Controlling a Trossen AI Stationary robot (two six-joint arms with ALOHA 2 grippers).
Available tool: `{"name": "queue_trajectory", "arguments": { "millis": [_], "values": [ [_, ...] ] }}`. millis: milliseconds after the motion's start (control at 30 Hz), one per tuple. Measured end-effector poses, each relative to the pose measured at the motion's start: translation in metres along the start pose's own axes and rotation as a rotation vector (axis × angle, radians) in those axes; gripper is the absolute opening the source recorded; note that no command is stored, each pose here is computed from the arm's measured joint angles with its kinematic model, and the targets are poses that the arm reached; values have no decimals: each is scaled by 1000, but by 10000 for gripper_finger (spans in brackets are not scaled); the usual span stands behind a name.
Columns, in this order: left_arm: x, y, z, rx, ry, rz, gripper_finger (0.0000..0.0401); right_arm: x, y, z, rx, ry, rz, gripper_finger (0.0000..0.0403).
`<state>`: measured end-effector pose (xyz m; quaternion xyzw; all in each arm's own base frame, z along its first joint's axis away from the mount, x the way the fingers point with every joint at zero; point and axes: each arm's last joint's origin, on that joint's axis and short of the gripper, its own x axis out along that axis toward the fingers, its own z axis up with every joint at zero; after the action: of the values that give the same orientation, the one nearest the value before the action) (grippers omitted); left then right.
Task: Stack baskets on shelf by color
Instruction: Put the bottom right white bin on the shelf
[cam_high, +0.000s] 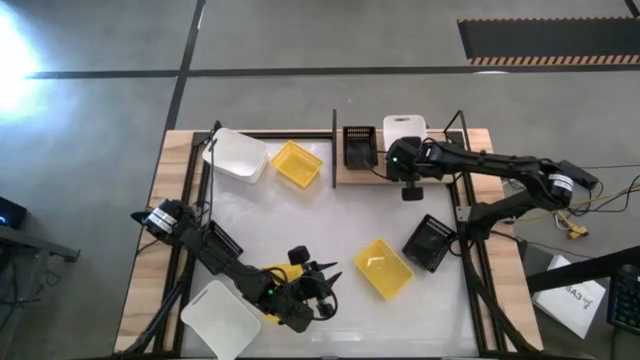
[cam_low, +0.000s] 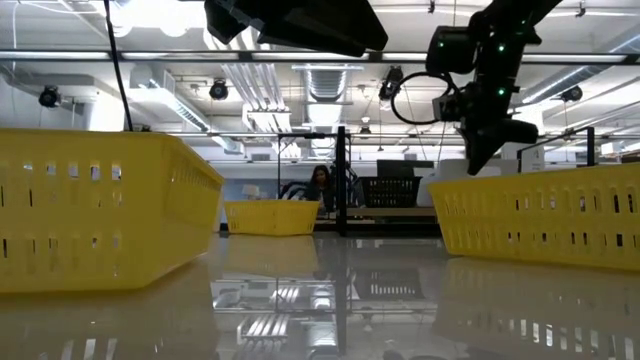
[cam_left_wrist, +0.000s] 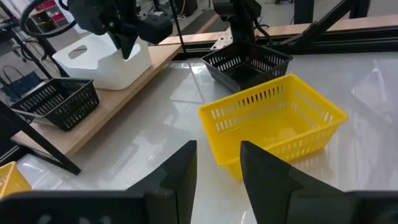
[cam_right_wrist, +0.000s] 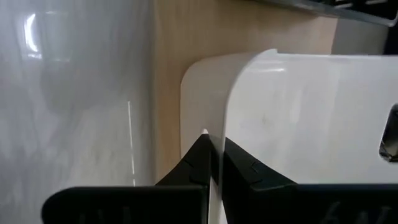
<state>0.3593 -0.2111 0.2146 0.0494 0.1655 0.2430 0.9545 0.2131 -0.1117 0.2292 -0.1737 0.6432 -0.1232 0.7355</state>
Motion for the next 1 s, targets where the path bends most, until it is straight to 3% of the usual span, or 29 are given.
{"name": "queue_trajectory", "arguments": {
  "millis": [767, 1000],
  "values": [
    [0, 0, 1, 0, -1, 0, 107, 1, -3, 6, 12, -48, -28, 11],
    [0, 0, 1, 0, -1, 0, 107, 1, -3, 6, 7, -48, -29, 70]
  ]
}}
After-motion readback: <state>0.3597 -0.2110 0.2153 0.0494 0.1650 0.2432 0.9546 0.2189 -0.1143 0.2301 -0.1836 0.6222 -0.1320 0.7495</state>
